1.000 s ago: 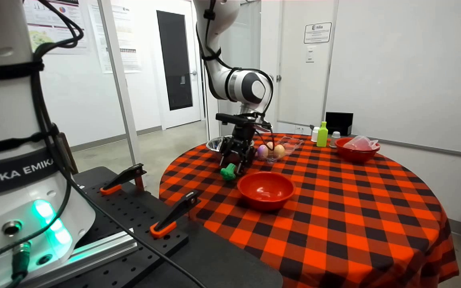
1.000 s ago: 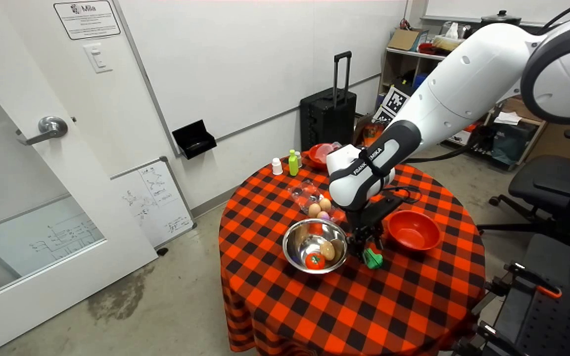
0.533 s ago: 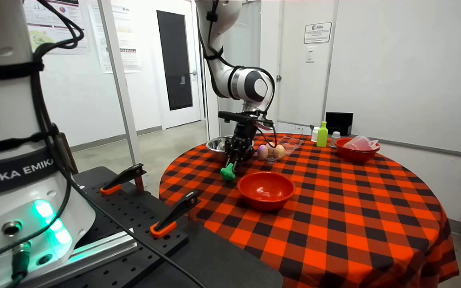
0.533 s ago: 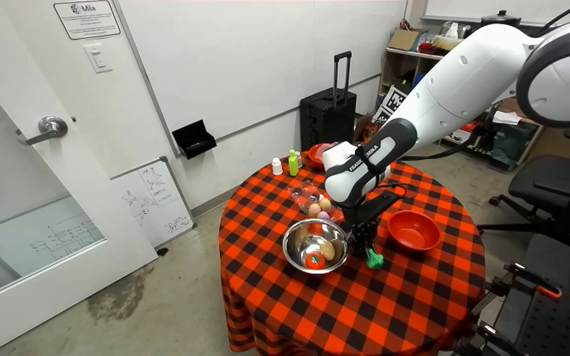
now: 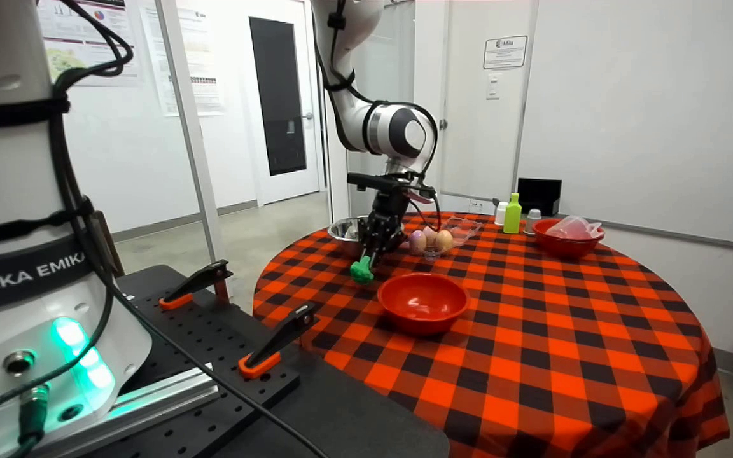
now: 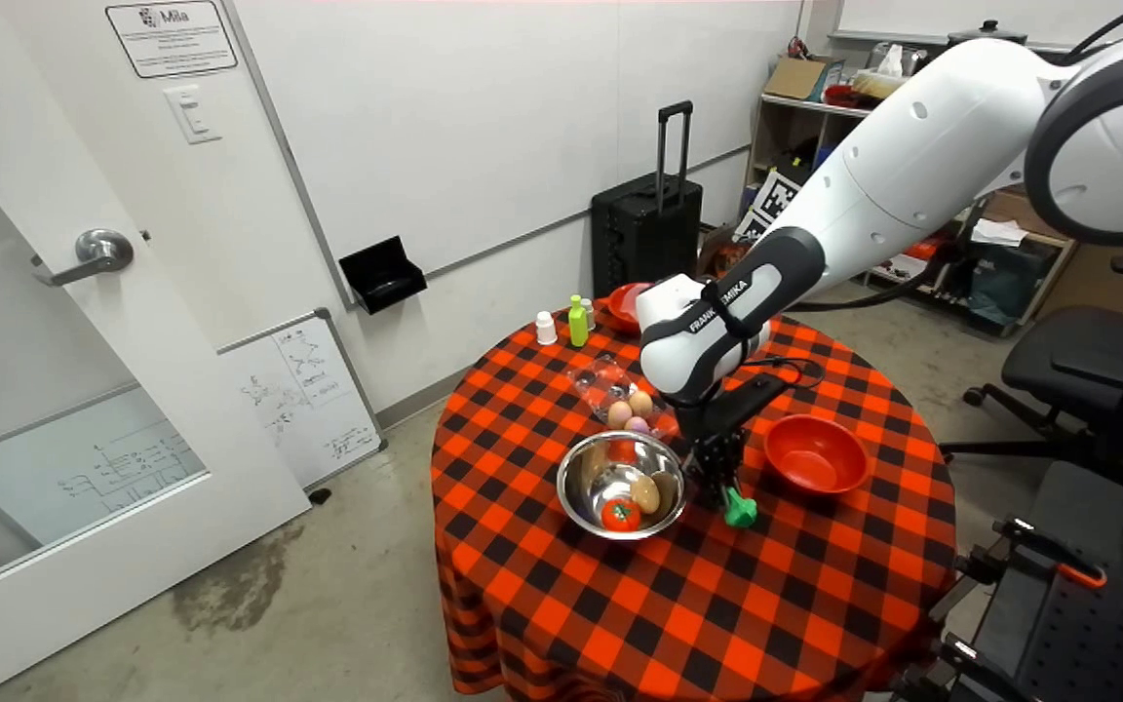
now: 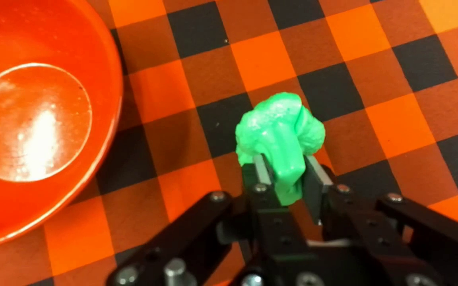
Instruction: Put the broccoli in the red bowl
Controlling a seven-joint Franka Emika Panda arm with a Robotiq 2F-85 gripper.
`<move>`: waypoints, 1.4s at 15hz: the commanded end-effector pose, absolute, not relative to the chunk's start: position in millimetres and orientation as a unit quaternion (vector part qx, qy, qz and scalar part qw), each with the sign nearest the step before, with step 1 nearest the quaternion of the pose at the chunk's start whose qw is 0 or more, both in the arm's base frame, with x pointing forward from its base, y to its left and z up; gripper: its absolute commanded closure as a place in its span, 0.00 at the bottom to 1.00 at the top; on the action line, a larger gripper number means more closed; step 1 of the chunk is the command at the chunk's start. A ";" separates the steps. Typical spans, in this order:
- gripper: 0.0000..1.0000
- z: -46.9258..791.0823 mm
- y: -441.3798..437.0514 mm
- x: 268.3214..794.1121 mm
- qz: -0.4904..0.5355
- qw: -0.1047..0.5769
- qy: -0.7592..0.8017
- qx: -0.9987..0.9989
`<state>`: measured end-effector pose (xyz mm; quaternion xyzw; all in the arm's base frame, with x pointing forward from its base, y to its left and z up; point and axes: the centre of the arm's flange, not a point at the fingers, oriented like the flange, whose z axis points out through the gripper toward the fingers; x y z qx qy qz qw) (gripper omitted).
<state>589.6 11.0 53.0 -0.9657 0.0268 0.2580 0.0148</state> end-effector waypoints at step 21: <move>0.94 148.5 -143.7 514.9 0.182 0.055 0.214 -0.958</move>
